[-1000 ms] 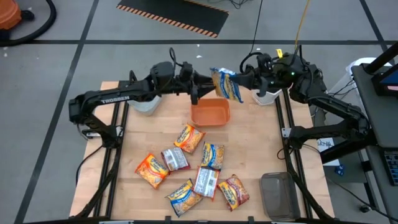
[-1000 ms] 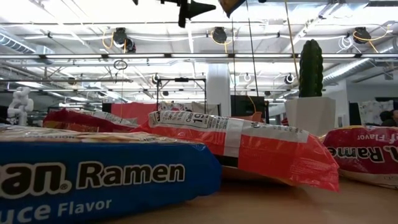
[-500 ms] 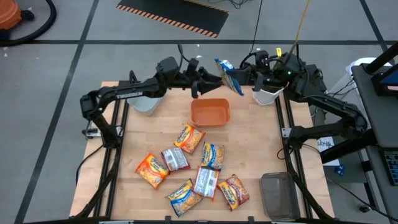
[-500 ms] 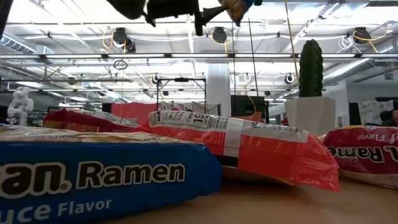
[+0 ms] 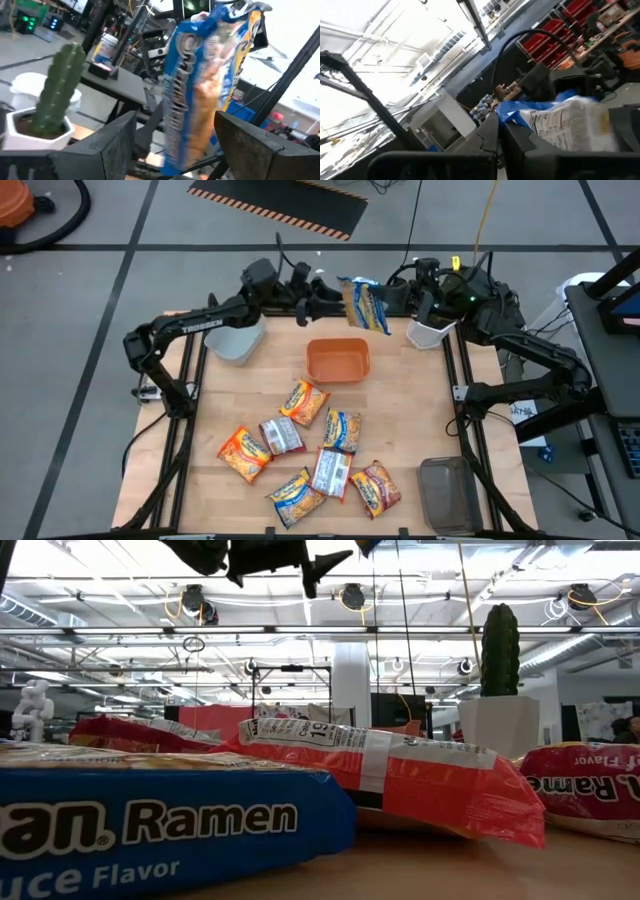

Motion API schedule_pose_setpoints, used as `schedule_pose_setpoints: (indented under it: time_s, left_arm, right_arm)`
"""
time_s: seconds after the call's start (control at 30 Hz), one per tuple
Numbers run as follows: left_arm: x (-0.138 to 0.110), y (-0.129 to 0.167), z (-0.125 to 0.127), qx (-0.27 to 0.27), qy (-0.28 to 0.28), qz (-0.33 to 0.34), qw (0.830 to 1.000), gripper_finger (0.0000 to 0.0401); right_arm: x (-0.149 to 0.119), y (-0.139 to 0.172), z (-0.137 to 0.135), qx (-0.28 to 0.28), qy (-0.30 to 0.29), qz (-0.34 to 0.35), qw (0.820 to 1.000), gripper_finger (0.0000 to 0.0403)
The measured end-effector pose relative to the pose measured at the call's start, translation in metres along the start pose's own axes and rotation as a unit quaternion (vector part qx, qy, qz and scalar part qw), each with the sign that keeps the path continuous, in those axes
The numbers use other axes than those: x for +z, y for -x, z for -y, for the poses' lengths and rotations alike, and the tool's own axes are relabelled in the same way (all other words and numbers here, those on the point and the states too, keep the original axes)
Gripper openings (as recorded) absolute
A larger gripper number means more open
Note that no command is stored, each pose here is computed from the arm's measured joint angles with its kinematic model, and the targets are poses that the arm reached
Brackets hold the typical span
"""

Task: Sort Maruchan noodles
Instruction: Put the top blue noodle pack into the gray bin

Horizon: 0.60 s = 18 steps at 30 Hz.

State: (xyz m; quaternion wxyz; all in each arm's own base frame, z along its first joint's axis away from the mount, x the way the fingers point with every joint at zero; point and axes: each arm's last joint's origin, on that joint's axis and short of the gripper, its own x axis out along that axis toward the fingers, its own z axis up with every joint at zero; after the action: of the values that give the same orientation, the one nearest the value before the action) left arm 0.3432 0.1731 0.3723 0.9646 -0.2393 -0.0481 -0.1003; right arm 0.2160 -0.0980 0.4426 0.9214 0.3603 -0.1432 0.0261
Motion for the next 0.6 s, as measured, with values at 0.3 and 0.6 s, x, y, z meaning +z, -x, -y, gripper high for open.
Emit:
schedule_pose_setpoints:
  time_s: [0.3, 0.6]
  left_arm:
    - [0.006, 0.000, 0.012, -0.052, 0.000, 0.005, 0.999, 0.0271]
    - [-0.014, -0.015, 0.017, 0.014, -0.047, -0.012, 0.999, 0.0271]
  right_arm:
    - [-0.002, -0.003, 0.004, -0.008, 0.010, -0.002, 1.000, 0.0000]
    - [0.000, -0.006, 0.002, 0.014, 0.021, 0.011, 1.000, 0.0000]
